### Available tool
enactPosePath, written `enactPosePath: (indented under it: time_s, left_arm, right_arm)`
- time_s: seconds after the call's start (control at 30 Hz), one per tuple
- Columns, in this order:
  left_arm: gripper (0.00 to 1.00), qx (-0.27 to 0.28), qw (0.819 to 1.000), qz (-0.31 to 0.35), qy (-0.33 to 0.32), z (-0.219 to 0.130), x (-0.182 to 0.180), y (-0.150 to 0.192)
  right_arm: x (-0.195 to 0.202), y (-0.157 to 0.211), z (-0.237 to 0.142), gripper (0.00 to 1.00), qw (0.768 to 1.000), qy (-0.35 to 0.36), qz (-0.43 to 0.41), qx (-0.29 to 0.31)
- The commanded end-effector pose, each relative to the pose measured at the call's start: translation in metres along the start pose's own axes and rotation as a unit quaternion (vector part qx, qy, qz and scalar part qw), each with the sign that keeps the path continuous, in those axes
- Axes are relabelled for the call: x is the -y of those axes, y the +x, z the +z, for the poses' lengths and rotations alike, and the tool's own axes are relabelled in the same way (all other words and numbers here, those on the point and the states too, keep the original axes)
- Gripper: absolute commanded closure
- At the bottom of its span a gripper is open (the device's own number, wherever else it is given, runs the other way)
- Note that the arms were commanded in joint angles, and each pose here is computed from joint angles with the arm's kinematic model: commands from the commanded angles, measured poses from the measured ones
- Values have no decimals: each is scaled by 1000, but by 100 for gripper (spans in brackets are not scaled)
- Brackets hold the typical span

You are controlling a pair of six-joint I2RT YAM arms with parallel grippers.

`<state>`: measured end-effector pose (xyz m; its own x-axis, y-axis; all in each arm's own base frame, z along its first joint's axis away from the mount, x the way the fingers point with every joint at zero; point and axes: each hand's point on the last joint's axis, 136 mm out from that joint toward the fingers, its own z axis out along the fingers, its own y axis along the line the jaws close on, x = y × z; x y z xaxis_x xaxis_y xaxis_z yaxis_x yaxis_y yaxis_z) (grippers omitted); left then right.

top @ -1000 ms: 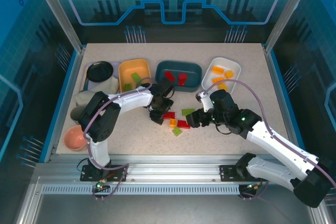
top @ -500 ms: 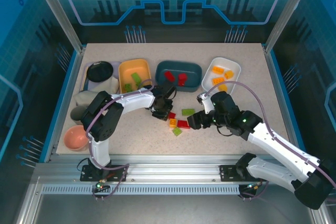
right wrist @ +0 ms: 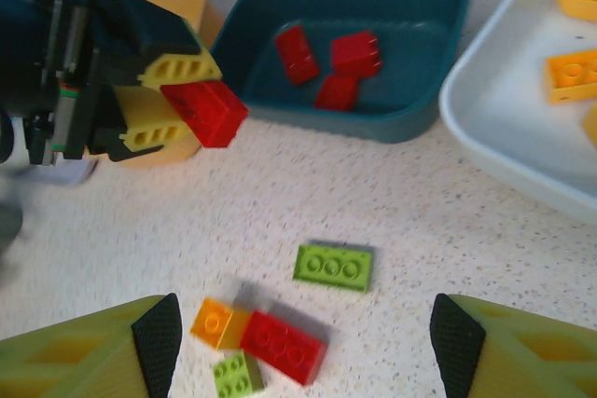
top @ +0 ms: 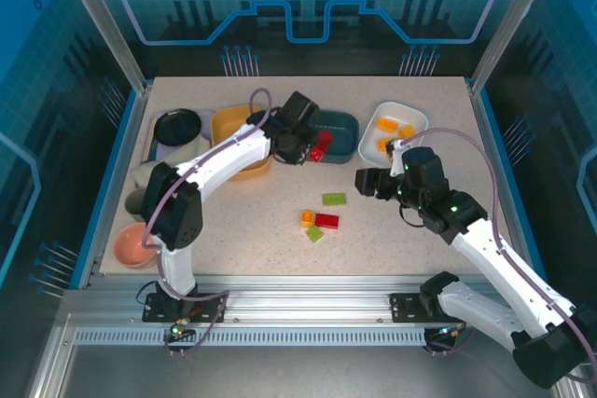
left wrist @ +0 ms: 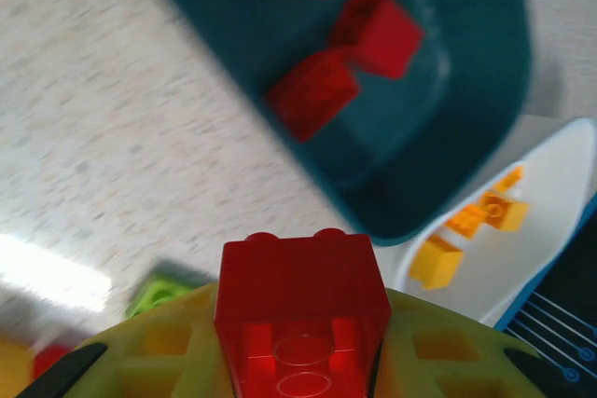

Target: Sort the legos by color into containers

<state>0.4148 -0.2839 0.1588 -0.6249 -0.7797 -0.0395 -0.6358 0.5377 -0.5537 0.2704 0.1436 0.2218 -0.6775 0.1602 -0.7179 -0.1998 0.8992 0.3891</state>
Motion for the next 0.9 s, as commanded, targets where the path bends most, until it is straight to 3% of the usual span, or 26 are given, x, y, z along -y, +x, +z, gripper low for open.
enactPosePath:
  time_s: [0.0, 0.17, 0.37, 0.5, 0.57, 0.7, 0.87]
  left_arm:
    - [80, -15, 995, 93, 10, 32, 26, -8]
    - [79, -31, 984, 172, 21, 78, 63, -11]
    - [75, -20, 981, 185, 56, 117, 85, -15]
    - [50, -47, 976, 201, 75, 130, 92, -5]
    - [42, -49, 973, 210, 81, 120, 97, -4]
    - [38, -35, 969, 222, 98, 79, 111, -7]
    - [33, -7, 976, 199, 91, 10, 99, -22]
  right_arm:
    - [6, -31, 3, 26, 997, 4, 69, 39]
    - [22, -52, 11, 23, 988, 28, 144, 42]
    - [25, -62, 13, 23, 985, 27, 167, 45]
    - [26, -58, 12, 23, 986, 29, 161, 39]
    - [27, -53, 13, 23, 987, 31, 154, 31]
    - [24, -37, 22, 24, 994, 33, 108, -3]
    - [-3, 4, 44, 24, 992, 53, -35, -111]
